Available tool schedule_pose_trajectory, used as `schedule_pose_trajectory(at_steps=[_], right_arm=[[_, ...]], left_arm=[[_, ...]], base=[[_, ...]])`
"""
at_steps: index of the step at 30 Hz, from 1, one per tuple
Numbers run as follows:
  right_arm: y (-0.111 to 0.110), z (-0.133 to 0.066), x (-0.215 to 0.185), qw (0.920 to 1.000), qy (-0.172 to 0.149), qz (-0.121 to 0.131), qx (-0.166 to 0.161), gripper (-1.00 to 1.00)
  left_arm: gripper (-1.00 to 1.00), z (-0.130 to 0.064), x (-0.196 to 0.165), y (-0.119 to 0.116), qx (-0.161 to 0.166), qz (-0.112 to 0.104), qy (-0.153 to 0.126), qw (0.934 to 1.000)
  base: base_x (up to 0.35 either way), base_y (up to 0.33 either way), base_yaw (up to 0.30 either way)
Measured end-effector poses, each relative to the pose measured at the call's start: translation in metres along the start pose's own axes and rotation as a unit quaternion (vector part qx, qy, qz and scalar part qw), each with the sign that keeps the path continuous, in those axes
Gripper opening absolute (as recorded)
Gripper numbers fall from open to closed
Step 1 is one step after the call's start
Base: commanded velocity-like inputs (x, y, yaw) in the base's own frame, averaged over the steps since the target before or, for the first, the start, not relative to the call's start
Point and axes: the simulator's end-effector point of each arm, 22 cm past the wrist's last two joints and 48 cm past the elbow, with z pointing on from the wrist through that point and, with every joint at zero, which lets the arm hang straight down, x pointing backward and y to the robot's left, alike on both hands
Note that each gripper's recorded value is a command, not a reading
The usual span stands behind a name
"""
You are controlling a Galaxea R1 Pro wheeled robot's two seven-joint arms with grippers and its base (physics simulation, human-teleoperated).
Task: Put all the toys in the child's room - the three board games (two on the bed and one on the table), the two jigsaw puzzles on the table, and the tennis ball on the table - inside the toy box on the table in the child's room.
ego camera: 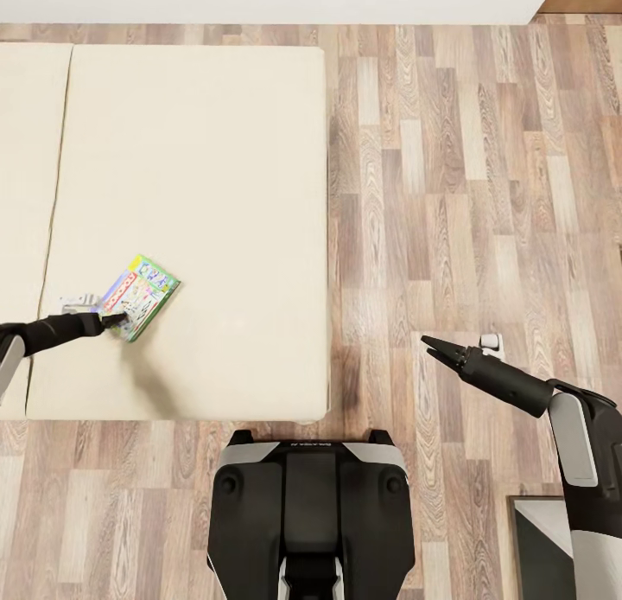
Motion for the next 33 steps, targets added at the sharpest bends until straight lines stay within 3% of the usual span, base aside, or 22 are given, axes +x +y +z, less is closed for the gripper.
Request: schedule_pose_trajectory(at_steps=[18,33], right_arm=[[-0.006,0.000,0.000,0.9999,0.000,0.000,0.015,1.00],[-0.007,0.001,0.000,0.9999,0.000,0.000,0.016,1.00]], left_arm=[[1.00,-0.010,-0.039,0.014,-0.010,-0.009,-0.011,0.9999],[1.00,-0.011,-0.044,0.013,-0.009,-0.006,-0.014,0.9998]], base=[[0.000,0.000,0.000],[0.000,0.006,0.000]])
